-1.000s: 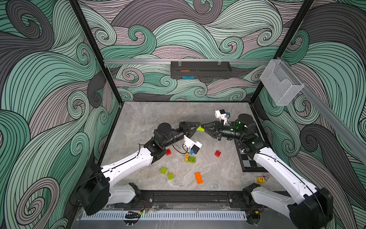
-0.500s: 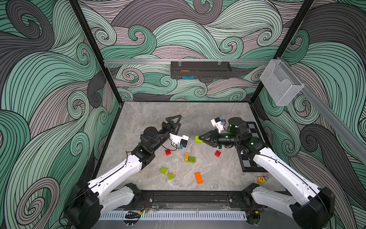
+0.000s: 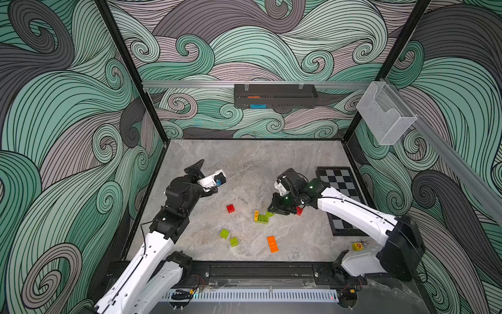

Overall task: Assemble a giraffe with lego
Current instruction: Assemble the lego brick with the lego brick.

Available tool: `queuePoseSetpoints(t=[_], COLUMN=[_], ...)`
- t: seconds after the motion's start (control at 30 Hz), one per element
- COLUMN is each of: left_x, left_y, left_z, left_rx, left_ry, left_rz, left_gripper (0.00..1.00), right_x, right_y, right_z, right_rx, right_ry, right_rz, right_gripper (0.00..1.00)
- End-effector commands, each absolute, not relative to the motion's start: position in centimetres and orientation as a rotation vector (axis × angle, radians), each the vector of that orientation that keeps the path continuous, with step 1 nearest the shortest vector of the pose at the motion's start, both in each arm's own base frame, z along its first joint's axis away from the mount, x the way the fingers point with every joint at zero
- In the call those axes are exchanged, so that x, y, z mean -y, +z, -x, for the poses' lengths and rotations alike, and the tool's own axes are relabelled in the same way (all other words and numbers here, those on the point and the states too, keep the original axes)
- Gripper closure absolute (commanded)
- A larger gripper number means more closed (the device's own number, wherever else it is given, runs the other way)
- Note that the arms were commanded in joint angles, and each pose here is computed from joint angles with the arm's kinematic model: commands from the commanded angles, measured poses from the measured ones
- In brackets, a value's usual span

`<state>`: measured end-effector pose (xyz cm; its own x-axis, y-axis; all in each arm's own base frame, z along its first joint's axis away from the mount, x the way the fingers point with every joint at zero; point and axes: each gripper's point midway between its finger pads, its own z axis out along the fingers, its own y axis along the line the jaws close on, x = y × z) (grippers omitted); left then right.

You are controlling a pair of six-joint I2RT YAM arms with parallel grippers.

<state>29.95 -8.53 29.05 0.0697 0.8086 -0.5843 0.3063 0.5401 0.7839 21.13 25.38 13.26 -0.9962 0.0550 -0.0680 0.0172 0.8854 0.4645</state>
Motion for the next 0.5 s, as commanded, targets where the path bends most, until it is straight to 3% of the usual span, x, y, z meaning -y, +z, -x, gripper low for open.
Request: queuePoseSetpoints(t=[0.0, 0.23, 0.47], left_x=[7.4, 9.1, 8.8], left_y=[27.1, 25.0, 22.9], left_z=[-27.8, -24.1, -24.1], left_rx=[-1.77, -1.925, -1.946], left_ry=[0.247, -0.14, -0.21], left_rz=[-0.8, -0.694, -0.602], left_gripper=[0.05, 0.01, 0.01], right_x=[-24.1, -24.4, -25.4], right_y=[12.1, 9.8, 8.1], right_z=[-21.1, -21.6, -22.0], right_rx=[-3.006, -3.037, -3.051], right_ry=[0.567, 0.442, 0.347], right_rz=[-0.054, -0.085, -0.127], right_gripper=[1.0, 1.0, 1.0])
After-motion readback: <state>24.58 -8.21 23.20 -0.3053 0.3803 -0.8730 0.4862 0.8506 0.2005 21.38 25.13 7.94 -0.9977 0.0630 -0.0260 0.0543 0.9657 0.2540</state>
